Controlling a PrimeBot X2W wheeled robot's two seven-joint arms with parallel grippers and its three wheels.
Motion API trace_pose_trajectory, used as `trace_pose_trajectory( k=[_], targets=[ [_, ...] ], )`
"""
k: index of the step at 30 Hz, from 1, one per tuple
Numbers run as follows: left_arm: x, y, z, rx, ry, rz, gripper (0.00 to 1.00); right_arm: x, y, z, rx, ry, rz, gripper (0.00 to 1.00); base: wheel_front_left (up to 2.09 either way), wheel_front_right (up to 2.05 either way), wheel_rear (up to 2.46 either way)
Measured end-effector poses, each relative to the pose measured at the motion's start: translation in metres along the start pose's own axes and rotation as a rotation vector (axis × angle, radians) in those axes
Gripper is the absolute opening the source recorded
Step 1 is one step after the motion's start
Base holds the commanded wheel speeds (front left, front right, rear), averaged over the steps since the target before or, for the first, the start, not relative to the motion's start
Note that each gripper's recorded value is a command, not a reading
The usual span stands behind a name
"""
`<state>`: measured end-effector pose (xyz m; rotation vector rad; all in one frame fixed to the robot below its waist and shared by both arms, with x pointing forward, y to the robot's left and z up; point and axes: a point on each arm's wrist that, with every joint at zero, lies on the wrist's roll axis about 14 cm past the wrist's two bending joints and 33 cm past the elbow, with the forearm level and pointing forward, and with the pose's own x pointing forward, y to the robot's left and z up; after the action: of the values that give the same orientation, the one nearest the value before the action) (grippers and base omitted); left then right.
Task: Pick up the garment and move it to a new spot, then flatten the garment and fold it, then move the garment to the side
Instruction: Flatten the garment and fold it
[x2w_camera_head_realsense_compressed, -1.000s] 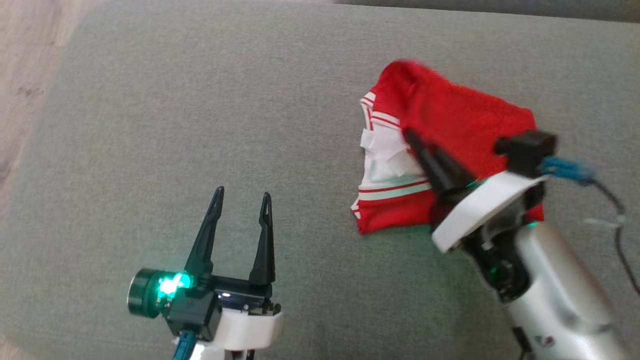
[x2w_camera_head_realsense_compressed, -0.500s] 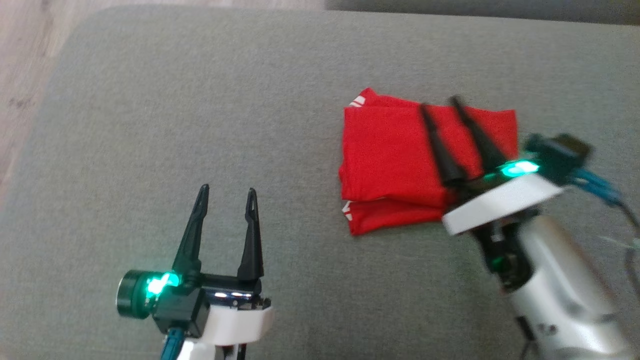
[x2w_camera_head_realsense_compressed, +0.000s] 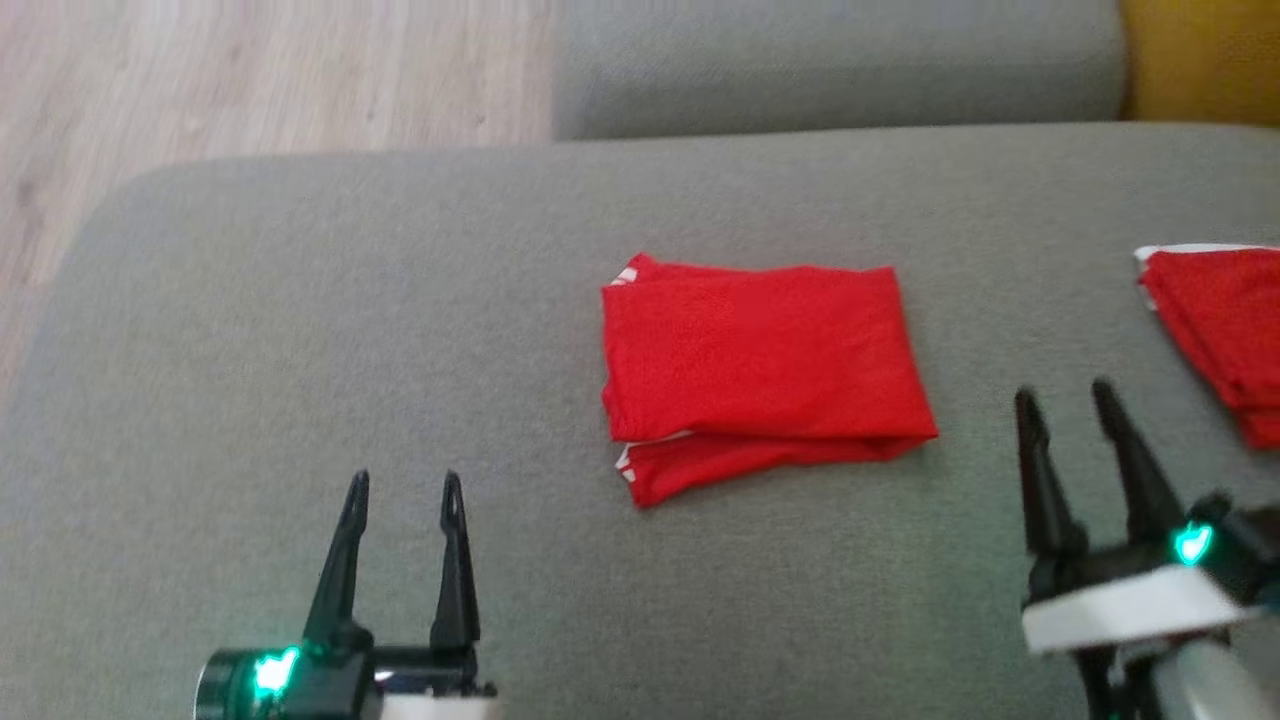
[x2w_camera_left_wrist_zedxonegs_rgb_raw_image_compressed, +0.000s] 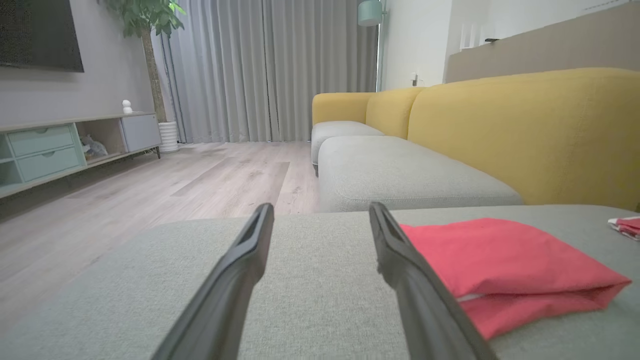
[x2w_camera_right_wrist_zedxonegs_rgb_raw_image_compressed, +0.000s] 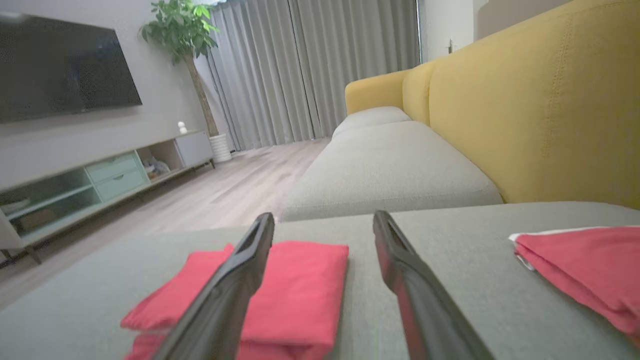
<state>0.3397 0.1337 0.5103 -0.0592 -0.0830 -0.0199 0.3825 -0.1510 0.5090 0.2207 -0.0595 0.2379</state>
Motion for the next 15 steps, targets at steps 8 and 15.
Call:
trace_pose_trajectory(
  k=[8, 15],
  targets=[
    [-0.027, 0.000, -0.003, 0.034, 0.012, -0.003, 1.00, -0.050, -0.007, -0.010, -0.119, 0.045, -0.055, 1.00, 0.00, 0.00, 0.00],
    [-0.036, 0.011, -0.004, 0.041, 0.016, 0.033, 1.00, -0.065, 0.002, -0.021, -0.124, 0.071, -0.057, 1.00, 0.00, 0.00, 0.00]
  ],
)
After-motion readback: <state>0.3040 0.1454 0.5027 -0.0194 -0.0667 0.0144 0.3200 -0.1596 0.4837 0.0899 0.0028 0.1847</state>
